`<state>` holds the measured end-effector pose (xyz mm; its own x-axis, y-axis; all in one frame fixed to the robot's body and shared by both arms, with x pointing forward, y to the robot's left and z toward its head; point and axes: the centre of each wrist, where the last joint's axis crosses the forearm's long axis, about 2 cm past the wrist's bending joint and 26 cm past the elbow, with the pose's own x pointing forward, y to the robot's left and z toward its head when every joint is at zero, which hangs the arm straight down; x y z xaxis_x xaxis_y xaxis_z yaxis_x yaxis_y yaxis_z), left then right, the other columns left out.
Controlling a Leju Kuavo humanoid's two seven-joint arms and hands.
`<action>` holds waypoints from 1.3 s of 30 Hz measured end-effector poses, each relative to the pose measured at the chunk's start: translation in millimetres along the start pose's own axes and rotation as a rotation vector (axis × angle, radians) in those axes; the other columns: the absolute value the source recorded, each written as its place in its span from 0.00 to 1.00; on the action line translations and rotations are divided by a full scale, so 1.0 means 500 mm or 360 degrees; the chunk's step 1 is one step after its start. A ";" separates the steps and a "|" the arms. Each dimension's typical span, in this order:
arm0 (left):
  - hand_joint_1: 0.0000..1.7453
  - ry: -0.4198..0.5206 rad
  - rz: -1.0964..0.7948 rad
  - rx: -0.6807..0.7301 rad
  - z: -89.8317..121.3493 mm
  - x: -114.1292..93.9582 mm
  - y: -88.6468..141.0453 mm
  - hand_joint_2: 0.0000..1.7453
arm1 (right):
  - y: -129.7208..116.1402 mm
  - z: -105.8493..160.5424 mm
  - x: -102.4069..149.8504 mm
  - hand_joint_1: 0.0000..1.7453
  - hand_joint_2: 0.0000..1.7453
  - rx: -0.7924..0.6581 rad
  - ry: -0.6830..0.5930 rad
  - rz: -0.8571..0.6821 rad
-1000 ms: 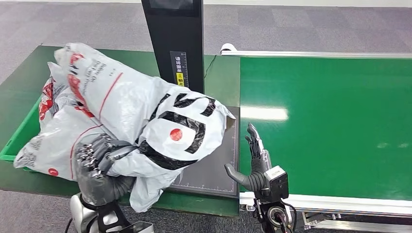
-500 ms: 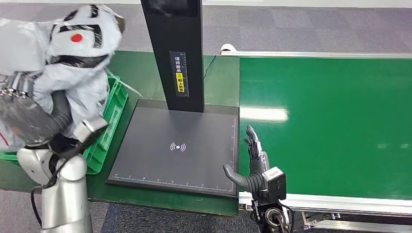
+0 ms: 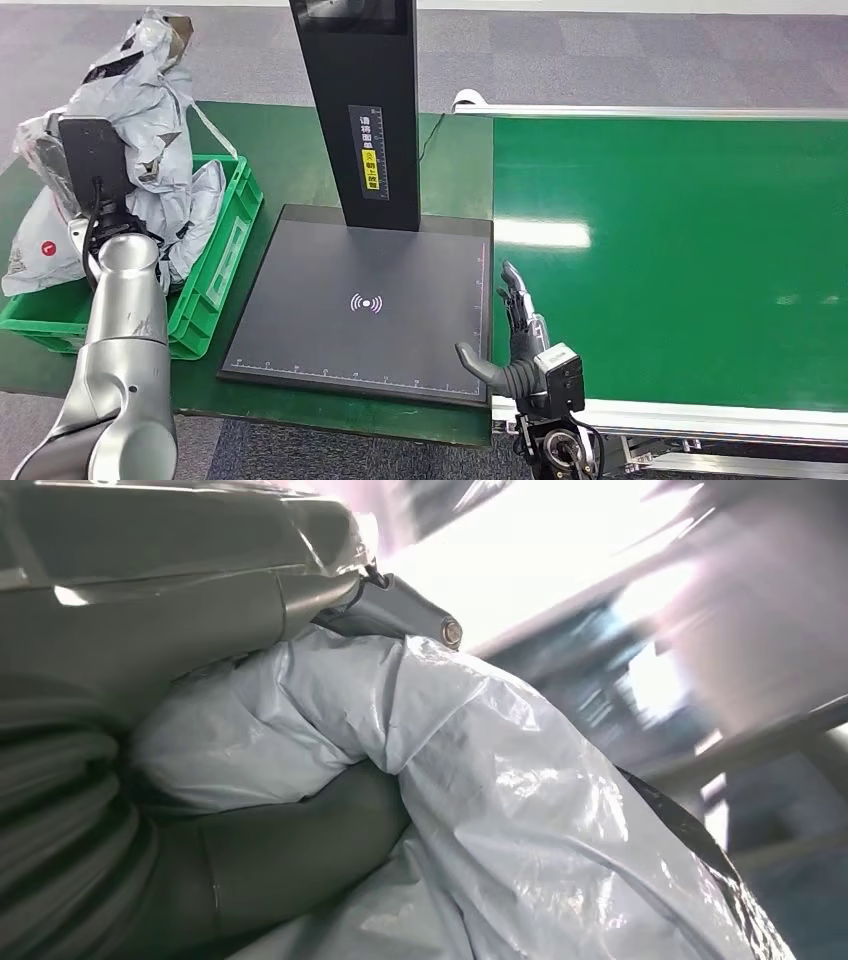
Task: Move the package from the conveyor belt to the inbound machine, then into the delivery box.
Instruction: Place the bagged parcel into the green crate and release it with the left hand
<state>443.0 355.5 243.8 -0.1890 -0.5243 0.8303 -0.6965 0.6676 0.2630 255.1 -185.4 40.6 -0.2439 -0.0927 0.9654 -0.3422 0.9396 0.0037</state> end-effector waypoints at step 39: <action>0.30 0.1039 -0.0222 -0.0063 0.052 -0.201 0.053 0.75 | 0.025 -0.035 -0.008 0.00 1.00 0.0090 0.0065 -0.0020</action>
<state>425.4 412.1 154.5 0.3676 -0.1881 0.9108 -0.6557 0.6421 0.3972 267.6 -167.4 41.1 -0.2024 -0.0900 0.9752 -0.3959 0.9183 0.0025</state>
